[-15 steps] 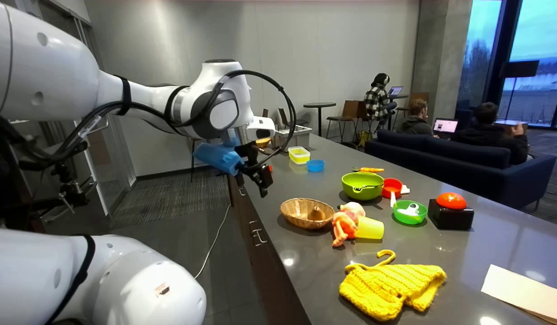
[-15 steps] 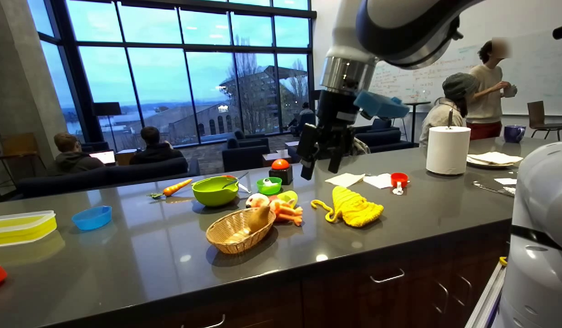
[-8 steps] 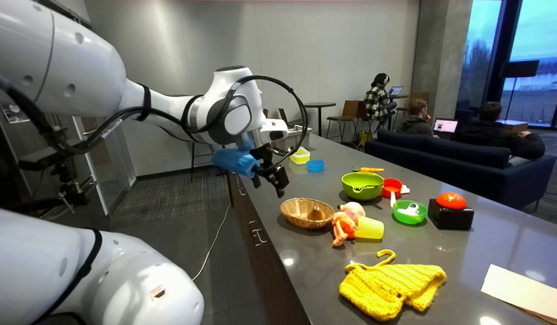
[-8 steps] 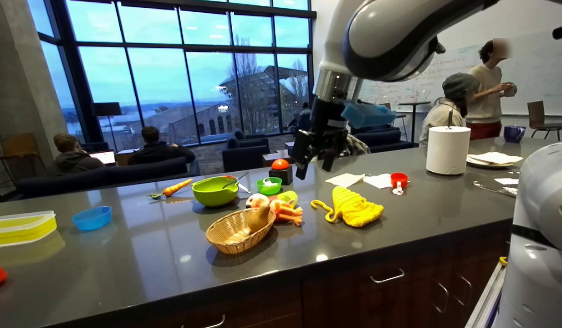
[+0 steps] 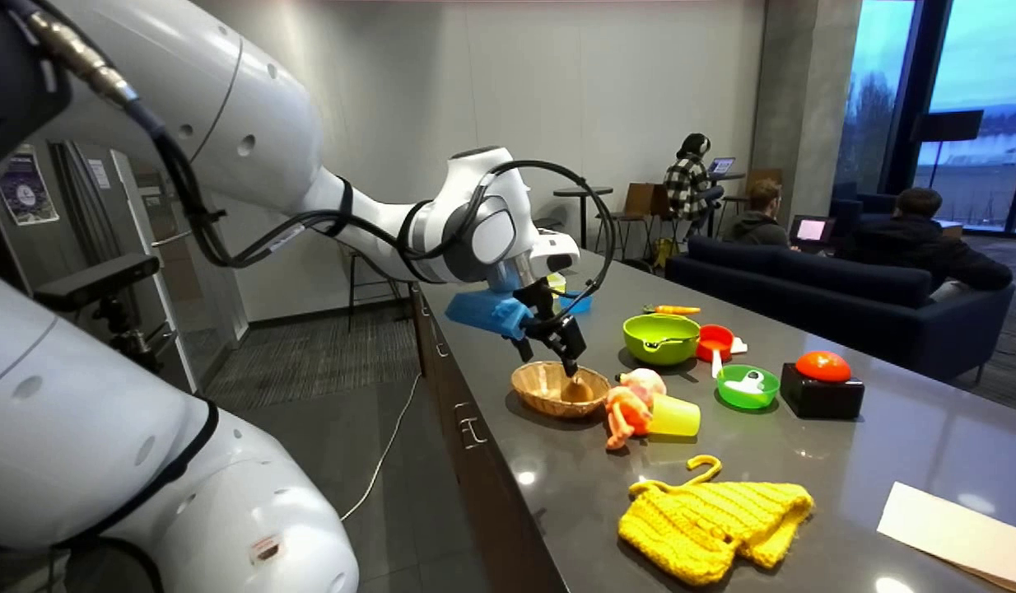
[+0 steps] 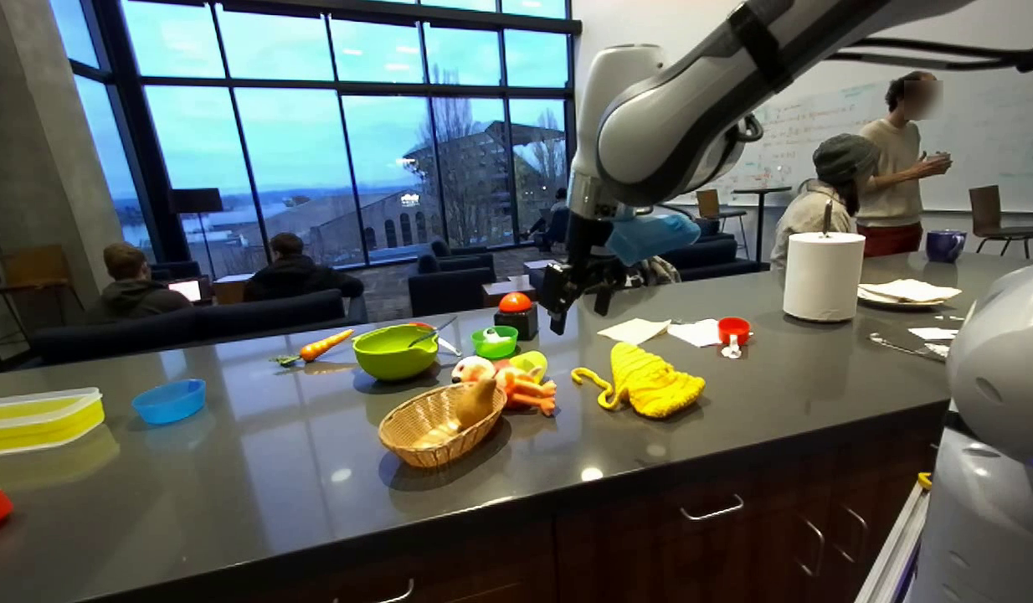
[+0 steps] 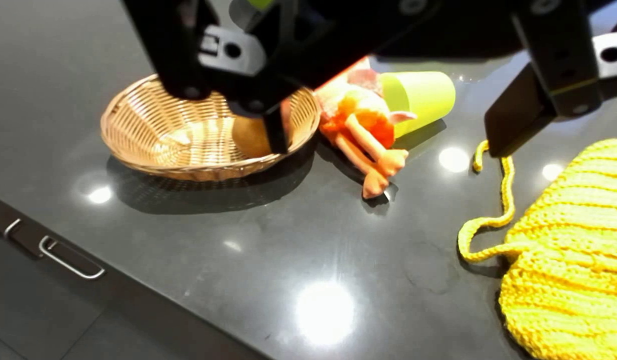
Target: Use the yellow cloth to clean the table
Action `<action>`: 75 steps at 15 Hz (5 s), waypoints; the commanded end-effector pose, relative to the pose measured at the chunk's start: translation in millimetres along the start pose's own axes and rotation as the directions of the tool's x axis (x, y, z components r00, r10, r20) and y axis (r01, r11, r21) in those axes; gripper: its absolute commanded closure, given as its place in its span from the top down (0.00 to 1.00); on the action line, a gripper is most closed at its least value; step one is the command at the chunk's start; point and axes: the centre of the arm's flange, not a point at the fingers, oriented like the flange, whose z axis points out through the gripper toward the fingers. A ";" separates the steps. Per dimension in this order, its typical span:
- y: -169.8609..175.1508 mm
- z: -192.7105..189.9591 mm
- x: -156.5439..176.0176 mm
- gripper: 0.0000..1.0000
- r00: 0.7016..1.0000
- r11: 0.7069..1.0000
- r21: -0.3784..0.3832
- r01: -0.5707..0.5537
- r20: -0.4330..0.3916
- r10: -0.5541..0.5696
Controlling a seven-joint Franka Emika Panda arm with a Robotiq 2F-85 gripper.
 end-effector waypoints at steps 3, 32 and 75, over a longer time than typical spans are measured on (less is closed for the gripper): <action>5.4 38.3 33.9 1.00 0.999 0.999 0.014 -0.043 0.021 0.043; 123.2 134.1 26.3 1.00 0.924 0.945 -0.046 -0.324 0.196 0.327; 242.6 231.0 26.3 0.00 0.755 0.782 -0.224 -0.582 0.208 0.622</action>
